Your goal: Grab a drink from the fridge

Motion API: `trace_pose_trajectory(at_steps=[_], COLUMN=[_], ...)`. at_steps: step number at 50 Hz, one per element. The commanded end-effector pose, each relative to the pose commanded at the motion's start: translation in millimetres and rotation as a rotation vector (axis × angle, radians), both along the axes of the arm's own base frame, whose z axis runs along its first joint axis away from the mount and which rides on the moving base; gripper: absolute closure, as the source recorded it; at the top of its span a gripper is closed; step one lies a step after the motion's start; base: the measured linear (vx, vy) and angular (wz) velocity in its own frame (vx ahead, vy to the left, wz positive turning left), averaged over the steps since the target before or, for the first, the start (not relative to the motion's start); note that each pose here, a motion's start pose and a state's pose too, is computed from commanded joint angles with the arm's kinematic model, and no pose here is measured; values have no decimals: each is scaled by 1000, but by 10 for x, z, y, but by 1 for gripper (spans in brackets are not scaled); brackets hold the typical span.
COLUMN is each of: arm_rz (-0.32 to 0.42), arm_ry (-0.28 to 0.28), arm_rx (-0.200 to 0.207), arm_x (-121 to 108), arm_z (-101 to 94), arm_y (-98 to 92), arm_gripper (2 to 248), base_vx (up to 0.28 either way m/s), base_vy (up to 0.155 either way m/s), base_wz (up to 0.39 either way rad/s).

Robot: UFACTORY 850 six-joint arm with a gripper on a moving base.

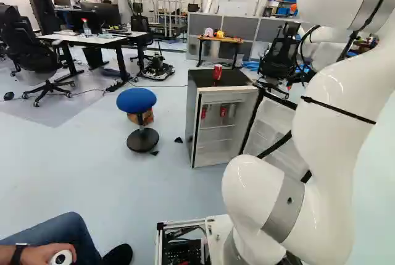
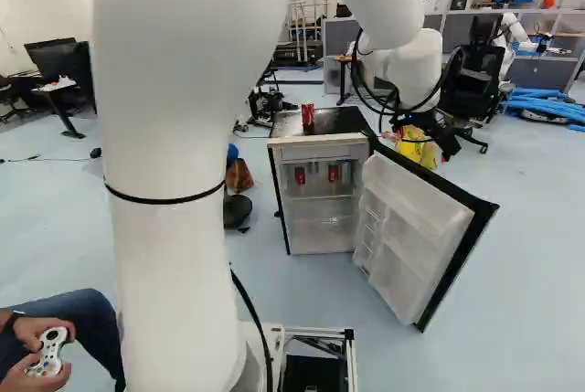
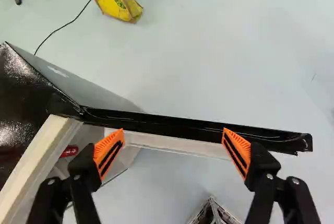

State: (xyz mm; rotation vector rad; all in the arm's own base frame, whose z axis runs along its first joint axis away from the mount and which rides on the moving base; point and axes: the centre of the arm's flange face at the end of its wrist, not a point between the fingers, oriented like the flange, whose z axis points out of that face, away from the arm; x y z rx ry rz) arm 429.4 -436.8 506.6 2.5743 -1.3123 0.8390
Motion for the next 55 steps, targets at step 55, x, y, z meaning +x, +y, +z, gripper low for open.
trace_pose_trajectory(at_steps=[55], arm_rz=[10], arm_ry=[68], arm_rx=[100], arm_x=[572], arm_z=[-166], arm_y=[-726], arm_gripper=[3], base_vx=[0], base_vy=[0], base_wz=[0])
